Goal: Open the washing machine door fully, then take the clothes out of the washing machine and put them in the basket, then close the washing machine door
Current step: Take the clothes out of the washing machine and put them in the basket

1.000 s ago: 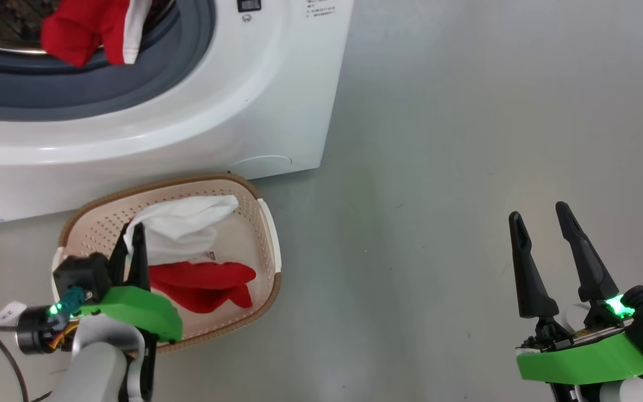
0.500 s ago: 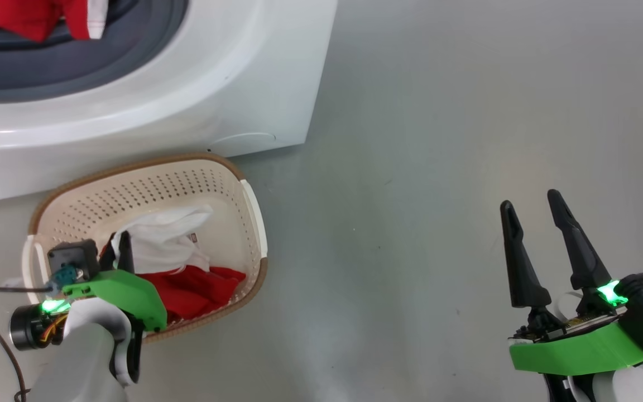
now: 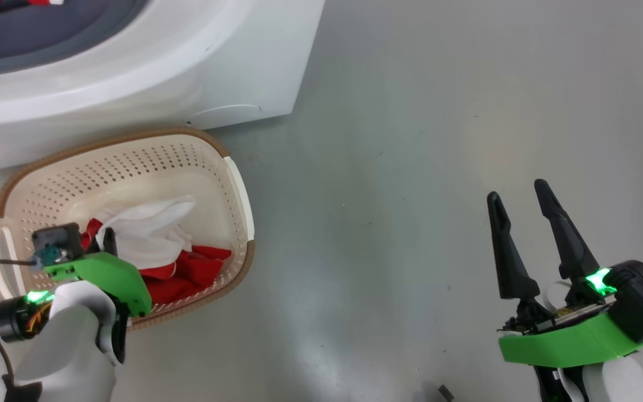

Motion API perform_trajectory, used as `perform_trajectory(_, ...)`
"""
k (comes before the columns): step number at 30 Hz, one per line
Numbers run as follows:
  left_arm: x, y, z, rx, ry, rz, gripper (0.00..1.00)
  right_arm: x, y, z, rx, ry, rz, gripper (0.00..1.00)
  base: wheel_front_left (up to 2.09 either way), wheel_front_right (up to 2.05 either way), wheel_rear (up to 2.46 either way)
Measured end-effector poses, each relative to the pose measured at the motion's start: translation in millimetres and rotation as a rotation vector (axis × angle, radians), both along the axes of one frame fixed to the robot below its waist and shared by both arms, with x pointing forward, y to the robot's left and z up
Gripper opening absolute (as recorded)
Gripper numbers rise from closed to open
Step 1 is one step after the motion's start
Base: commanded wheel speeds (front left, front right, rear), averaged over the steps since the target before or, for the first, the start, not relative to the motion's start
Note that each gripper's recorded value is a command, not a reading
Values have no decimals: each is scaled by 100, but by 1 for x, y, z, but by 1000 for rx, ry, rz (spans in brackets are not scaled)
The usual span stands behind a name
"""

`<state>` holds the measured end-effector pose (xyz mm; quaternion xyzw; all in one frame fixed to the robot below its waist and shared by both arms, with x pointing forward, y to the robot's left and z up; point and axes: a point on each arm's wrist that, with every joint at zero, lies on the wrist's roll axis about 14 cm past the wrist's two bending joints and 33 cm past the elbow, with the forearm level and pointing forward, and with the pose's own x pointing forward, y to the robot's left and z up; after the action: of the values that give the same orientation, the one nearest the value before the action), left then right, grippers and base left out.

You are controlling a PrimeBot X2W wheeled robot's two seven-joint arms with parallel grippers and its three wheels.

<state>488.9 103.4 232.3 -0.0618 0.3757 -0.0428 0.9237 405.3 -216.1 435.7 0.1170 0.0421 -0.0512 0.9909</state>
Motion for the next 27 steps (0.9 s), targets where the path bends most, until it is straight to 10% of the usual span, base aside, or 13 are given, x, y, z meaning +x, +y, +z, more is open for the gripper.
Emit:
perform_trajectory(19,-17,-11,-45,10,240,-27,0,3,-6,-12,25,32,-25,100,0,0,0)
perform_trajectory(22,-16,-9,-49,19,242,-25,89,2,-8,-15,26,41,-29,100,0,0,0)
perform_trajectory(27,-13,-6,-48,26,230,-18,100,4,-7,-18,27,47,-27,100,0,0,0)
